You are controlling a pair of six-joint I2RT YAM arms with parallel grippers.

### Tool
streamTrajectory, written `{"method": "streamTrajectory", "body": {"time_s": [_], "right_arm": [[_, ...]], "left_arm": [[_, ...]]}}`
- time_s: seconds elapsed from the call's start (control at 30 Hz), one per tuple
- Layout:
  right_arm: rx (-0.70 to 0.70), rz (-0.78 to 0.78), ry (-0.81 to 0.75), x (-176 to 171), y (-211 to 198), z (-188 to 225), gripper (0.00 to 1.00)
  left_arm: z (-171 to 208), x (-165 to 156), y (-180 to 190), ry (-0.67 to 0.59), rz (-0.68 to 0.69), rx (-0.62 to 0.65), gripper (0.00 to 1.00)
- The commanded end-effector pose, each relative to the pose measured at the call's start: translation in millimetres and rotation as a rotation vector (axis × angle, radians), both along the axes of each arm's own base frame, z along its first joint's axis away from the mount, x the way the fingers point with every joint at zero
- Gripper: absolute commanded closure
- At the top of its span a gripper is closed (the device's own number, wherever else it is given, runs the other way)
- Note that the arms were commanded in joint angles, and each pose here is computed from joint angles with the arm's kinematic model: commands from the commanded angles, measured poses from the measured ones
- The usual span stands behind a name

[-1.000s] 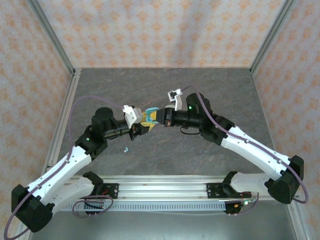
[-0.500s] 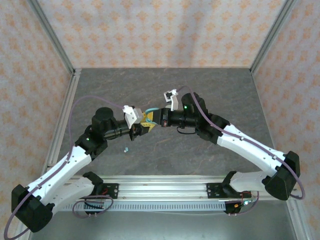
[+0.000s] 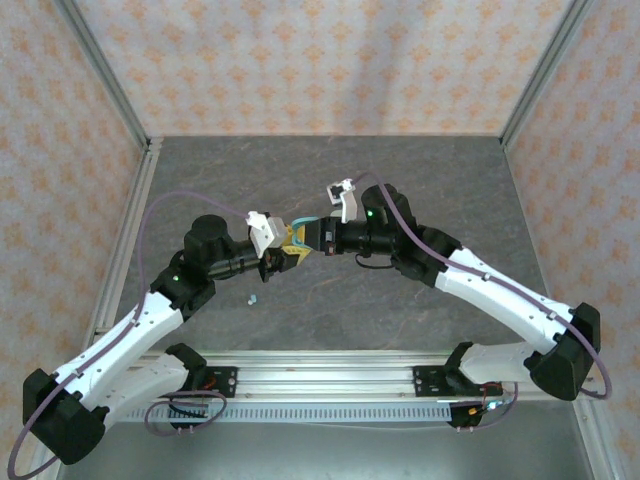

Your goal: Insert the wireless bluetooth earbuds into the charging case

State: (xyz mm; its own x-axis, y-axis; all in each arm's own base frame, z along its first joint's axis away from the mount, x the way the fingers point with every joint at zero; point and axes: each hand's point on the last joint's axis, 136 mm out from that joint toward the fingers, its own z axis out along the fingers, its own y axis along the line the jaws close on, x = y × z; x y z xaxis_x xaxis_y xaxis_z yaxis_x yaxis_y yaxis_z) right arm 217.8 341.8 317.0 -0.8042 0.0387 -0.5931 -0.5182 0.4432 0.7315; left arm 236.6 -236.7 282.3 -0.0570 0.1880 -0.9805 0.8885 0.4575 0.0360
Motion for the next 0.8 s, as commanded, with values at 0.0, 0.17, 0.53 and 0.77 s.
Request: {"method": "streamTrajectory", "body": {"time_s": [0.0,0.17,0.53,0.77], "right_arm": [[-0.058,-0.022,-0.009,3,-5,-5,0.77],[-0.077,-0.018,-0.003,5,-3,-5,0.74],[-0.085,-0.012,0.003,5,-1,-3,0.71],[-0.039,-0.024,-0.036,-1,-10,20,0.71]], "left_arm": [[17,-3,-2,-0.039,-0.01,-0.032,1.0],[15,-4,-1,-0.033,-0.01,-0.03,1.0],[13,-4,0,-0.033,-0.006,-0.021,1.0],[14,-1,2,-0.034,0.017,-0.022,1.0]]}}
